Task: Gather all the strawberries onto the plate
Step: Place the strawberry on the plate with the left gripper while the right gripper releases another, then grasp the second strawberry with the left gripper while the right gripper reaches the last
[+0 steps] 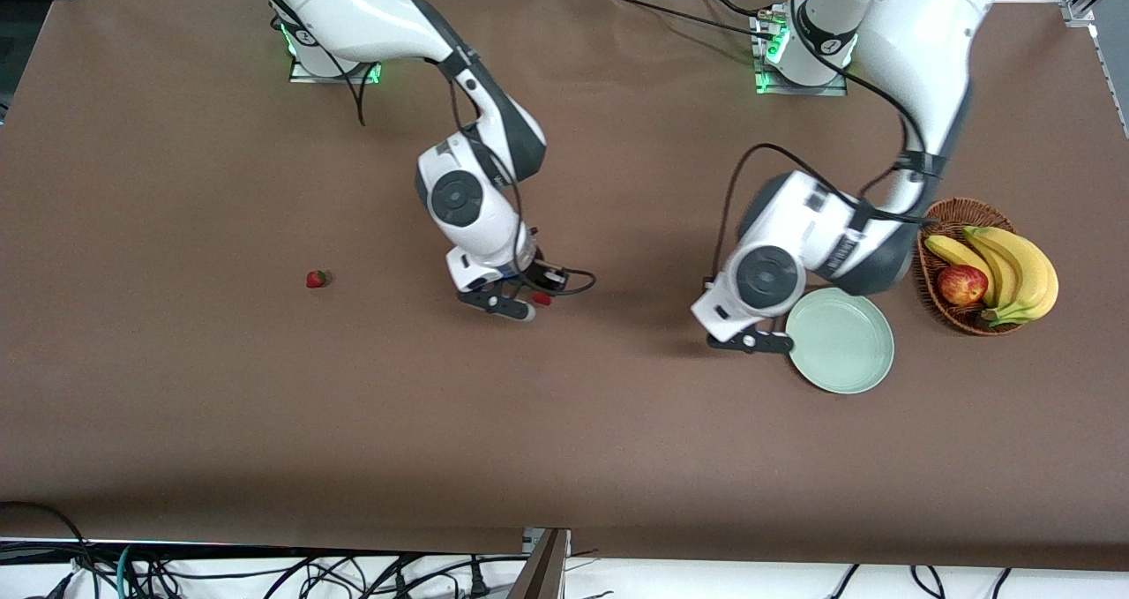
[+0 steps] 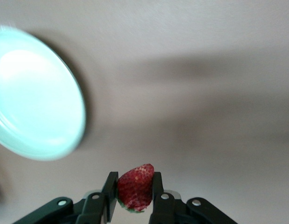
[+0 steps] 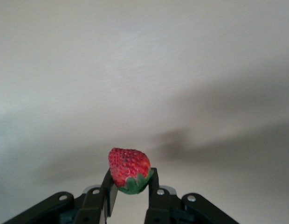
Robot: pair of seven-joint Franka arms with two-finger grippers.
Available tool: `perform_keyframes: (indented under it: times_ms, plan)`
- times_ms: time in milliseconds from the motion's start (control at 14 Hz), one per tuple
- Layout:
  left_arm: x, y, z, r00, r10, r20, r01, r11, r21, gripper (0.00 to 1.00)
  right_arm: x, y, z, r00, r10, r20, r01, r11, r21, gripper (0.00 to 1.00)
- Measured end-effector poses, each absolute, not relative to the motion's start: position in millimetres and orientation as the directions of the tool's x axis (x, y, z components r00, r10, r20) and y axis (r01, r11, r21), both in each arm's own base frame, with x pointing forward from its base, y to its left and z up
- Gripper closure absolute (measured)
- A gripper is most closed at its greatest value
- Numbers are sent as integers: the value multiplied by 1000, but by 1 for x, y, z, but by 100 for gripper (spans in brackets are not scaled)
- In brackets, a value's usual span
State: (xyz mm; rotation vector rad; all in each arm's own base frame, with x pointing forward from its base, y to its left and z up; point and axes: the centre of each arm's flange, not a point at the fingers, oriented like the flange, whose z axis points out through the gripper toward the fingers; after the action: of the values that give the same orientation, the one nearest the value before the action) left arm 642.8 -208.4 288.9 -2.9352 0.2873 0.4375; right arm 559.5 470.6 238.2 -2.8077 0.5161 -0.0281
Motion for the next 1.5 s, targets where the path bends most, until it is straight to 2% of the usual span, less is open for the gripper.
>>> perform_keyframes:
  times_ms: [286,500,643,857,929,1000,1143,1357,1429,1500]
  plan:
    - [670,-91,281,804,-496,-327,-511,-859,46,67,532,530,226,920,-391,16,-355,-849,-391,70]
    - [686,-46,262,709,-664,-235,-661,-743,107,67,505,588,222,916,-400,-1,-360,-822,-441,70]
    - [690,-25,241,654,-729,-200,-719,-682,135,67,493,614,211,924,-383,4,-337,-817,-467,70]
    - [689,0,211,630,-752,-193,-732,-658,175,67,479,631,181,927,-374,33,-306,-803,-512,70]
    - [689,2,208,628,-754,-191,-733,-656,178,67,477,632,174,927,-373,38,-301,-802,-516,65]
    - [689,0,207,626,-757,-189,-736,-653,179,62,477,632,171,927,-373,43,-299,-802,-518,55]
    - [689,-4,209,622,-761,-183,-740,-648,181,44,485,629,176,923,-380,56,-296,-797,-526,34]
    - [688,-9,213,615,-766,-189,-741,-643,193,12,520,611,201,909,-413,63,-320,-785,-530,4]
    - [686,-16,218,613,-766,-194,-737,-643,210,3,538,598,213,911,-409,58,-328,-800,-502,0]
    - [684,-27,225,621,-760,-190,-726,-650,226,0,558,579,230,921,-385,55,-318,-828,-462,0]
